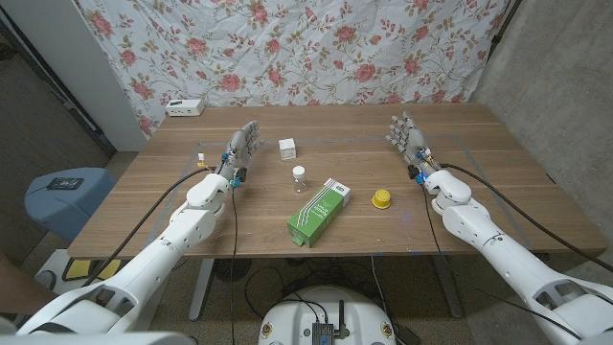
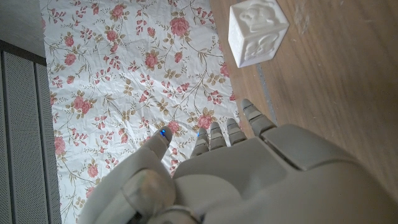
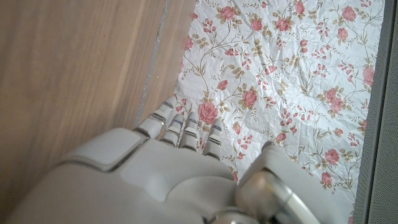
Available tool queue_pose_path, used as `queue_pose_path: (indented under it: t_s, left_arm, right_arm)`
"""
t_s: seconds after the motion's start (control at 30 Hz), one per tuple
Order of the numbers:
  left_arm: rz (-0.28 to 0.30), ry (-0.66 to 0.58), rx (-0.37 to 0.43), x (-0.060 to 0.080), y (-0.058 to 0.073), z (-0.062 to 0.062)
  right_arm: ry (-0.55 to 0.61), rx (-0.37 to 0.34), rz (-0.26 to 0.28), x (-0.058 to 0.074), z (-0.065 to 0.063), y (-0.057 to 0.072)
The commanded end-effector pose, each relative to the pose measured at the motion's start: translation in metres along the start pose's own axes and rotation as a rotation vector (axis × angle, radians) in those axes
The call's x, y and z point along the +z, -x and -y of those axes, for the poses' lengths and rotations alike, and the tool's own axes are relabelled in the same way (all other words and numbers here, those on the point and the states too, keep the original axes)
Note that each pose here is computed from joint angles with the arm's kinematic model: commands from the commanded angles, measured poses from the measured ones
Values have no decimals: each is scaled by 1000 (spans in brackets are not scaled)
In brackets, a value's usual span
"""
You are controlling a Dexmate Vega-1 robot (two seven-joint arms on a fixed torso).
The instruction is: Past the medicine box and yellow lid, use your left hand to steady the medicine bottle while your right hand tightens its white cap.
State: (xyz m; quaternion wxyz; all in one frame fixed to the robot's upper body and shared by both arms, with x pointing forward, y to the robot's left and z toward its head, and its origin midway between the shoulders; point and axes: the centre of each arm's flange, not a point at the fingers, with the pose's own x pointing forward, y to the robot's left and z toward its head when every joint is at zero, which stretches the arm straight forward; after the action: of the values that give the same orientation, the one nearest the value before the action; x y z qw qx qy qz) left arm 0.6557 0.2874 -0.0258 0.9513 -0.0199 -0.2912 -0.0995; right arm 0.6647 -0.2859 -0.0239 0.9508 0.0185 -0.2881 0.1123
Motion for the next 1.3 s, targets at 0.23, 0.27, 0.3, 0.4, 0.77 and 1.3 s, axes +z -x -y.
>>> queue_pose_path:
  t_s: [0.23, 0.27, 0.3, 0.4, 0.77, 1.3]
  left_arm:
    - [-5, -54, 20, 6, 11, 6]
    - [-6, -59, 21, 7, 11, 6]
    - [-6, -61, 22, 7, 12, 6]
    - [-10, -68, 22, 9, 13, 6]
    - [2, -125, 38, 25, 22, 10]
    - [2, -194, 25, 36, 41, 14]
  right_arm:
    - [32, 24, -17, -8, -6, -13]
    - [36, 22, -18, -9, -7, -13]
    - [38, 19, -19, -9, -7, -12]
    - [36, 10, -13, -9, -7, -11]
    - [44, 5, 0, -5, -3, -7]
    - [45, -35, 15, -8, -2, 3]
